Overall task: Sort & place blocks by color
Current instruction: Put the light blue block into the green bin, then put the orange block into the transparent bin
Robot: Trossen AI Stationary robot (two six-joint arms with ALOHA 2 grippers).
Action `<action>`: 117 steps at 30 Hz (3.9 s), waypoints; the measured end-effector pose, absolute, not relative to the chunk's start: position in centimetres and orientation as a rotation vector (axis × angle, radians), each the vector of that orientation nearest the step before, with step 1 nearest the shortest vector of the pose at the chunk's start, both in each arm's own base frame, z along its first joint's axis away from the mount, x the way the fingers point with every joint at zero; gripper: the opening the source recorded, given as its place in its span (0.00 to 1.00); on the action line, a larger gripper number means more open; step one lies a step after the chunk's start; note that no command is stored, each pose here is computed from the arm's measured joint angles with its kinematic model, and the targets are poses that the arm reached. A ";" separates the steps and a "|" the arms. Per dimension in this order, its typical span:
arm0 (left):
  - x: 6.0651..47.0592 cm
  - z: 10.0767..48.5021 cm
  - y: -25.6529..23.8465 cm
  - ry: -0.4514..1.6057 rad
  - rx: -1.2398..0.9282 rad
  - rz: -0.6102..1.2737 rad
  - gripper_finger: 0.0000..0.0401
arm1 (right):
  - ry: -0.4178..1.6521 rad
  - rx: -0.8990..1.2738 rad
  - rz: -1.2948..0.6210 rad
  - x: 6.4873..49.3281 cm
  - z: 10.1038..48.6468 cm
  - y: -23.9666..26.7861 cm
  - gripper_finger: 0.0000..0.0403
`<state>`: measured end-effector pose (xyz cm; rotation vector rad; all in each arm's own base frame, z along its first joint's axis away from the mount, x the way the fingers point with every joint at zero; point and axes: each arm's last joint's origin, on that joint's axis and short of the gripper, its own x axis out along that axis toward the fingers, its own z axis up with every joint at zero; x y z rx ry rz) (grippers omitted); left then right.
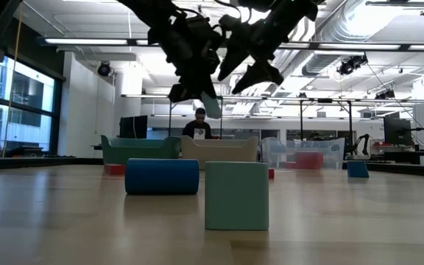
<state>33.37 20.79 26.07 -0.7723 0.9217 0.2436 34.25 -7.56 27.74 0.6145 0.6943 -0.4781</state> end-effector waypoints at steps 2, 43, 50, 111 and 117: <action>33.0 26.1 21.3 0.924 -0.770 0.260 0.00 | 0.687 0.617 -0.487 33.9 28.1 -7.8 0.55; 22.8 27.8 29.2 0.975 -0.733 0.867 0.00 | 0.628 0.543 -0.617 30.5 30.4 -12.1 0.55; 24.2 27.0 28.6 1.003 -0.720 0.878 0.00 | 0.630 0.532 -0.612 30.6 30.4 -12.1 0.55; 26.4 24.3 28.4 1.112 -0.636 0.859 0.13 | 0.777 0.622 -0.404 30.8 29.6 -9.1 0.55; 25.2 28.3 26.5 1.027 -0.600 0.828 0.13 | 0.827 0.613 -0.352 31.0 29.4 -7.6 0.55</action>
